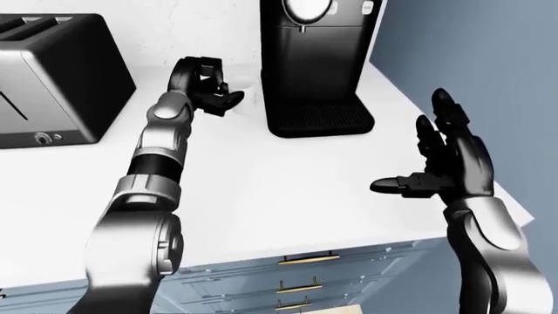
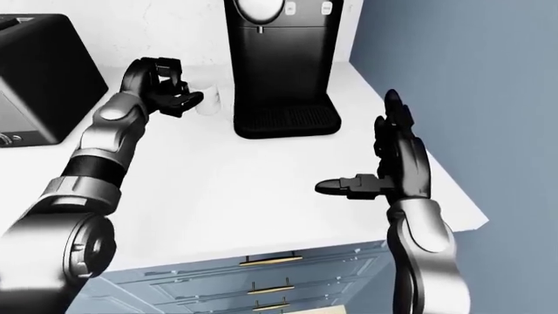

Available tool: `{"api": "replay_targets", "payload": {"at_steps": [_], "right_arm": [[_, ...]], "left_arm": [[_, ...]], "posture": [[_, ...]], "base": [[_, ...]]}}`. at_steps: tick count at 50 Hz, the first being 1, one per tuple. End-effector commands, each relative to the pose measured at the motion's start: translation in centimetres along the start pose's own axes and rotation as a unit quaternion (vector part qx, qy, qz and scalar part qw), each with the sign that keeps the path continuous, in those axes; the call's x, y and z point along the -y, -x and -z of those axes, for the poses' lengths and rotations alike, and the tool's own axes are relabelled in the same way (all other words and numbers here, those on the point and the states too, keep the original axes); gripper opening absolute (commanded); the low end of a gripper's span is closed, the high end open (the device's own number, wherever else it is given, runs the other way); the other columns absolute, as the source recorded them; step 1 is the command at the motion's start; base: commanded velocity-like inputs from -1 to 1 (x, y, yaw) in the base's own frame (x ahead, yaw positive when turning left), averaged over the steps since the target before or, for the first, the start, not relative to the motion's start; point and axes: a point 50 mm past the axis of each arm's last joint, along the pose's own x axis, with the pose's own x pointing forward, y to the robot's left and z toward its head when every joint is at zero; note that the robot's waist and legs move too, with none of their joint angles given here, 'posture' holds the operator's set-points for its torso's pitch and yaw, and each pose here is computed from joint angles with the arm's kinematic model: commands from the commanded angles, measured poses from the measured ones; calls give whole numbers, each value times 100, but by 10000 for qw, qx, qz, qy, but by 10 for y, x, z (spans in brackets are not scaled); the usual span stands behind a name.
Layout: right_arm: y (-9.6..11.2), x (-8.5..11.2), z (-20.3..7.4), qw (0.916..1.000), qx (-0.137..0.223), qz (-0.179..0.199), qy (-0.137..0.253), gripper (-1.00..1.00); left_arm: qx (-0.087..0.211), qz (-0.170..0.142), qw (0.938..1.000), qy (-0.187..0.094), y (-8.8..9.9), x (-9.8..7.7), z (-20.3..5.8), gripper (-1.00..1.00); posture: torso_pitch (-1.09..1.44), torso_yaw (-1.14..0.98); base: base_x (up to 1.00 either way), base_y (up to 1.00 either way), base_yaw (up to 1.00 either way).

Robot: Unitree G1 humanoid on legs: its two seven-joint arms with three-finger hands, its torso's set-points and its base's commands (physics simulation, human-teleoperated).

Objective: Pick the mug from under the coffee machine dispenser and place it on the counter.

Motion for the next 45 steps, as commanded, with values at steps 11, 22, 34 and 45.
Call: {"api": "replay_targets", "payload": {"at_steps": [11, 22, 34, 45], "right_arm": [[0, 0, -15, 9990, 430, -1, 76, 100], [0, 0, -13, 9991, 413, -3, 79, 100], [0, -1, -13, 9991, 412, -9, 81, 100], [0, 0, -13, 9991, 408, -8, 78, 100]], "left_arm": [[645, -368, 9970, -237, -1, -18, -31, -100], [571, -783, 9944, -431, 1, -30, -26, -100], [466, -1497, 9855, -651, 6, -49, -18, -100], [442, -1590, 9855, -404, 5, -43, -13, -100]], "posture": [[0, 0], [0, 0], [0, 0], [0, 0]], "base": [[0, 0, 0], [0, 0, 0], [0, 0, 0], [0, 0, 0]]}}
